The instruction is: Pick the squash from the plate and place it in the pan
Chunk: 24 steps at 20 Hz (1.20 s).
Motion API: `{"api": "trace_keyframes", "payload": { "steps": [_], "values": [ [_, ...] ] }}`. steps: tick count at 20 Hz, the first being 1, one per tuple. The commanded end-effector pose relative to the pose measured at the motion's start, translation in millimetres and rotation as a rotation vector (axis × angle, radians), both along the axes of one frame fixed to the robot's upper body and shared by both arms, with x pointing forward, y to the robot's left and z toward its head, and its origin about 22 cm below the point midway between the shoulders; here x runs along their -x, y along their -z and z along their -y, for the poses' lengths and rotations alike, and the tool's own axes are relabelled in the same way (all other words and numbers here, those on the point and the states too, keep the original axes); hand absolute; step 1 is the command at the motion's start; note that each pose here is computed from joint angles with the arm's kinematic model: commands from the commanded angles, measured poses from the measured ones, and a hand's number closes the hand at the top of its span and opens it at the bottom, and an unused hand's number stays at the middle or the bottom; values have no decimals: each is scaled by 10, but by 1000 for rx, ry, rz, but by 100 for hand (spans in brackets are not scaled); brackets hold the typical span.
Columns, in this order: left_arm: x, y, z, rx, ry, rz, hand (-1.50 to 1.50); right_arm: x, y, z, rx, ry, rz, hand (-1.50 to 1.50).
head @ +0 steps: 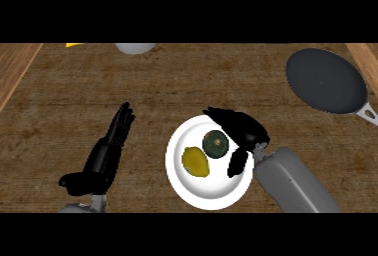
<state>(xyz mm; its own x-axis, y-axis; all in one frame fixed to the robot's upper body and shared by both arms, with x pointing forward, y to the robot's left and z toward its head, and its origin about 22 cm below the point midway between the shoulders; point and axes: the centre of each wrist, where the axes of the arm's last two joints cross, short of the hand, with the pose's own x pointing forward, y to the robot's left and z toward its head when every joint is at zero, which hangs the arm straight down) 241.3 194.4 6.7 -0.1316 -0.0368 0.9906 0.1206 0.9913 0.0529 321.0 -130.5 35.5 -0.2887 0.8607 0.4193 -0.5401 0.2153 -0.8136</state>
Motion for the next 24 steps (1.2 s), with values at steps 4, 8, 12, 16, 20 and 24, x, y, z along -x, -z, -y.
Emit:
{"api": "trace_keyframes", "payload": {
  "steps": [4,8,12,16,20,24],
  "values": [
    [-101,38,-134,-10,-13,9,0,-68,293,-89,-12,2,-7,-150],
    [-84,108,-68,1,-9,-18,0,-102,224,-186,17,12,-33,-150],
    [-80,155,-84,8,1,-9,0,-109,588,-193,29,25,-65,-150],
    [-93,3,17,9,2,7,0,-257,450,-142,151,-128,-39,150],
    [-16,56,-59,-5,-9,1,0,-251,699,-136,157,-132,-11,150],
    [-22,177,45,-6,10,5,0,-160,708,-291,141,-100,42,150]
  ]
}}
